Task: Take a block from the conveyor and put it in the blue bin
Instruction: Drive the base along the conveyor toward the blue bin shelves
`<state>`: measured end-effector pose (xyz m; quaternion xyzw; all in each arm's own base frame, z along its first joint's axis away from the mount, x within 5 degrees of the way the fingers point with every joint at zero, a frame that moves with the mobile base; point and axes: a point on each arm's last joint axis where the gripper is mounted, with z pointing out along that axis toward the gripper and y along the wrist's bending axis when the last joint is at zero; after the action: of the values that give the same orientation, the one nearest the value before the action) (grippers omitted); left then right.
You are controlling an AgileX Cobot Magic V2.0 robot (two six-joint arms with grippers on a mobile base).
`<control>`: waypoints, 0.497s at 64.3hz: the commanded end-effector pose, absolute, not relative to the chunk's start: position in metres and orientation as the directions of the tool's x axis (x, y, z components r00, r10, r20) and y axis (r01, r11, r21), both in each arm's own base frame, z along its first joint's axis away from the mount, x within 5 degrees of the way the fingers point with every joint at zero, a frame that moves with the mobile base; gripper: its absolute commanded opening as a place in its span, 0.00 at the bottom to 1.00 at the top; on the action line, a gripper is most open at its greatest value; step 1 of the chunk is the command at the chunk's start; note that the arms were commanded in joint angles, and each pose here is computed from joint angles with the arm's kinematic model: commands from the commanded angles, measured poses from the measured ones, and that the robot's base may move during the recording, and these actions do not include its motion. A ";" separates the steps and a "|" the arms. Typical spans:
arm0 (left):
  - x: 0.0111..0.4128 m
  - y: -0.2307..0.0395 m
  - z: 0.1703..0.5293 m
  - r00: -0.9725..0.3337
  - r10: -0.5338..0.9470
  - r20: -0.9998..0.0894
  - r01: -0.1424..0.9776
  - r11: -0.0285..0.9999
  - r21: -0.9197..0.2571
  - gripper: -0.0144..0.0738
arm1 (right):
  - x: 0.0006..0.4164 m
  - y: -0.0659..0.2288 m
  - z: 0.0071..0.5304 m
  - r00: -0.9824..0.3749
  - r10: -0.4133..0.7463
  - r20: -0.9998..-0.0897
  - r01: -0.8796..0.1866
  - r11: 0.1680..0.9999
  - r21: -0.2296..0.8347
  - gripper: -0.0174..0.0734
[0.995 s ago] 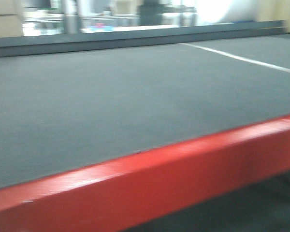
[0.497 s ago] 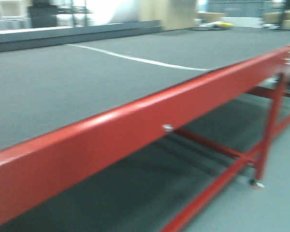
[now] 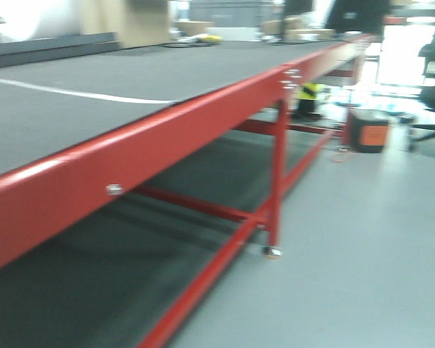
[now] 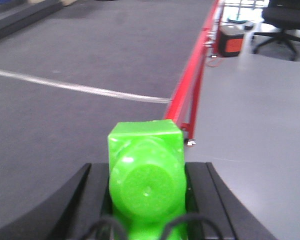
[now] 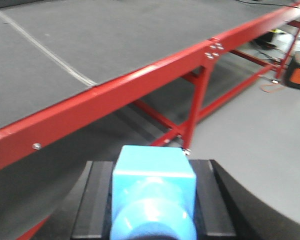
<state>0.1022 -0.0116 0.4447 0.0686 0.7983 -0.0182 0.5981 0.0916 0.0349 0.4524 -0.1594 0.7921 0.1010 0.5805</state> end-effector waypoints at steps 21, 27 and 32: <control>0.101 -0.012 0.447 -0.253 0.078 -0.964 0.137 0.990 0.044 0.04 | 0.090 0.033 0.456 -0.251 -0.138 -0.958 -0.362 0.931 -0.039 0.02; 0.101 -0.012 0.447 -0.253 0.078 -0.964 0.137 0.990 0.044 0.04 | 0.090 0.033 0.456 -0.251 -0.138 -0.958 -0.362 0.931 -0.039 0.02; 0.101 -0.012 0.447 -0.253 0.078 -0.964 0.137 0.990 0.044 0.04 | 0.090 0.033 0.456 -0.251 -0.138 -0.958 -0.362 0.931 -0.039 0.02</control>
<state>0.1022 -0.0116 0.4447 0.0686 0.7983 -0.0182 0.5981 0.0916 0.0349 0.4524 -0.1594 0.7921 0.1010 0.5805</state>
